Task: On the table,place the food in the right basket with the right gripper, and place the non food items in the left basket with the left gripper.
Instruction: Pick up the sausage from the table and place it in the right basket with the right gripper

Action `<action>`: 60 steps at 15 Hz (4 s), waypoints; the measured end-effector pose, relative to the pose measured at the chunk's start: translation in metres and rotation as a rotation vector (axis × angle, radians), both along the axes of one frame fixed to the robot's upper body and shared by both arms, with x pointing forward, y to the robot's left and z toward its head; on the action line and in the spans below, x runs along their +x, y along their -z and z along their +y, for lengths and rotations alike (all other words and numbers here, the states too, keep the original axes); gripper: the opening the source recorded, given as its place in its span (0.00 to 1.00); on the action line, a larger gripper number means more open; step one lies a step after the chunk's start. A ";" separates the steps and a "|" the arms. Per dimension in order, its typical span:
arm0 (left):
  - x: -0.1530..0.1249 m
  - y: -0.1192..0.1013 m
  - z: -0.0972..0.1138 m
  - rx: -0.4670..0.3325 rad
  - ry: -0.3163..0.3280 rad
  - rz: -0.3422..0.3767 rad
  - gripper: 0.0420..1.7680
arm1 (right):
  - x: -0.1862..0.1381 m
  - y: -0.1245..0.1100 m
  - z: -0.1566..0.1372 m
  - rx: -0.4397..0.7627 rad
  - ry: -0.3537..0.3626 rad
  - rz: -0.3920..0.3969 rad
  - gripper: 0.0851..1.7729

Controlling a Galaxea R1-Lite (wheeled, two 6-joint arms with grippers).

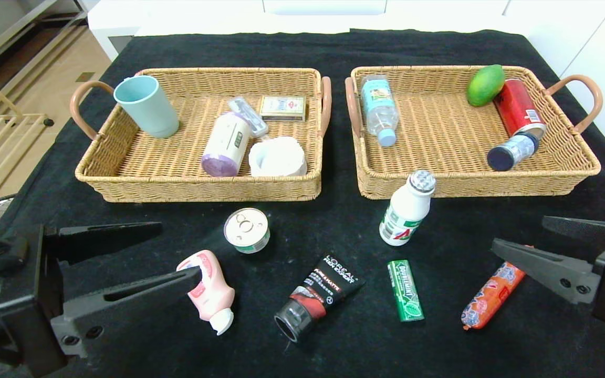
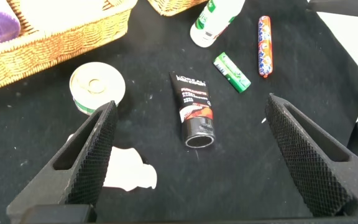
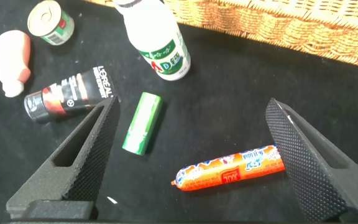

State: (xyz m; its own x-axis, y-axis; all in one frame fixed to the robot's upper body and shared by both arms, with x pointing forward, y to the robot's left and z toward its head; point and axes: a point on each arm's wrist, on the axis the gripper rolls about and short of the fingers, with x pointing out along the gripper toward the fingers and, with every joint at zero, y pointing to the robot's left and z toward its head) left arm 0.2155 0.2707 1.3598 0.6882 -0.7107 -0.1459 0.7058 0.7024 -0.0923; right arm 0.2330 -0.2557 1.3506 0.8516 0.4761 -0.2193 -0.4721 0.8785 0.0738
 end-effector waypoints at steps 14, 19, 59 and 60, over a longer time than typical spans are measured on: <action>-0.006 -0.001 0.003 0.001 -0.033 -0.022 0.97 | 0.015 -0.031 0.001 0.084 0.473 0.498 0.96; -0.007 -0.002 0.004 -0.001 -0.035 -0.030 0.97 | 0.052 -0.011 0.015 0.145 0.596 0.627 0.96; -0.010 0.005 0.005 0.047 -0.033 -0.055 0.97 | 0.085 0.040 0.024 0.153 0.670 0.866 0.24; -0.010 0.005 0.005 0.047 -0.033 -0.055 0.97 | 0.083 0.037 0.024 0.156 0.665 0.861 0.24</action>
State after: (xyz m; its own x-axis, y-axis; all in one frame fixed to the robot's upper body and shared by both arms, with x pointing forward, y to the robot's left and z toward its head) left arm 0.2054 0.2762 1.3547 0.7193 -0.6804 -0.1400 0.6850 0.7283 -0.0202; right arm 0.3158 -0.2322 1.3134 0.5390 0.0529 -0.8406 0.3551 0.8907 0.2837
